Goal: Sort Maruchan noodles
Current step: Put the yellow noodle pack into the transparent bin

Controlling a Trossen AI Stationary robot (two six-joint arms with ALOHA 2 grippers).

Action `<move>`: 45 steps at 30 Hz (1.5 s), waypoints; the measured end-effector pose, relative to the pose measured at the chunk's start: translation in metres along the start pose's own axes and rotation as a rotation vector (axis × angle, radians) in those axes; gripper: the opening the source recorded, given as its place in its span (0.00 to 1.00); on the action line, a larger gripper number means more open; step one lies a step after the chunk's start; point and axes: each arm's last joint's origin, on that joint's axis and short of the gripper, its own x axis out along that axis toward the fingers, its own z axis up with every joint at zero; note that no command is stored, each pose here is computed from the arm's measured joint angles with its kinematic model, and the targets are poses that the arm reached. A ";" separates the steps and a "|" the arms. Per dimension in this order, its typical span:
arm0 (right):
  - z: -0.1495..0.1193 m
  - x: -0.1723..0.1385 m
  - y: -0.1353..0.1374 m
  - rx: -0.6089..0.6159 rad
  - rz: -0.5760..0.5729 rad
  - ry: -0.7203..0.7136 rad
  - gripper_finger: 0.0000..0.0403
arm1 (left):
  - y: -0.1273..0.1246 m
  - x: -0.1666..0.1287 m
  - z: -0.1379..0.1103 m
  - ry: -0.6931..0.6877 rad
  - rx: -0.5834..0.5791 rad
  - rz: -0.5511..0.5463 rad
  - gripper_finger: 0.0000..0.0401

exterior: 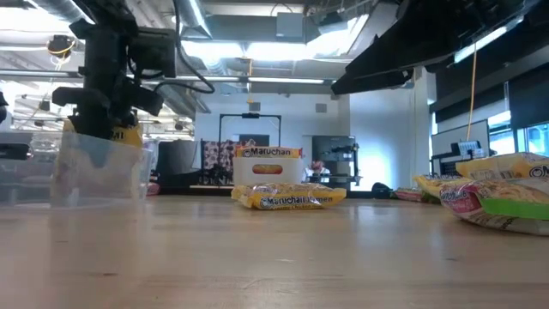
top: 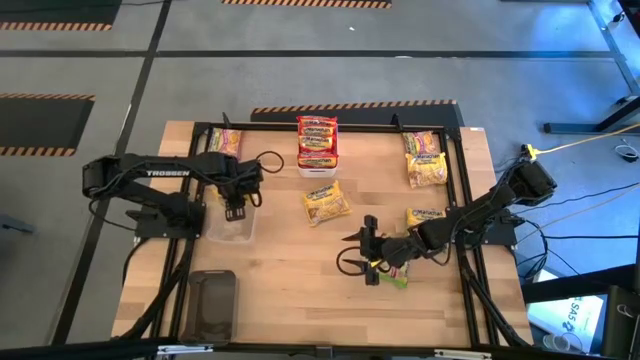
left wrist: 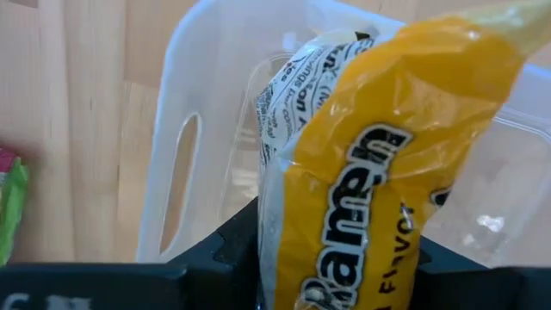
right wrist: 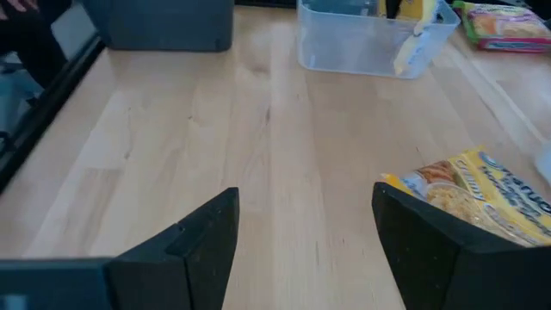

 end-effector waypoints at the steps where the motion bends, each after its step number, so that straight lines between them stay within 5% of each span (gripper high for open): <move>1: 0.001 0.000 0.000 0.002 0.009 -0.005 0.60 | 0.000 0.000 0.000 0.001 0.000 0.006 0.36; 33: 0.006 0.000 0.003 -0.006 0.068 -0.047 0.60 | 0.006 -0.036 0.017 -0.065 0.037 0.134 0.43; 39: 0.005 0.000 0.002 -0.009 0.063 -0.041 0.60 | 0.001 -0.088 0.038 -0.233 -0.103 0.118 0.43; 45: 0.002 0.000 -0.001 -0.017 -0.028 -0.020 0.60 | -0.021 -0.115 0.075 -0.670 -0.420 -0.073 0.43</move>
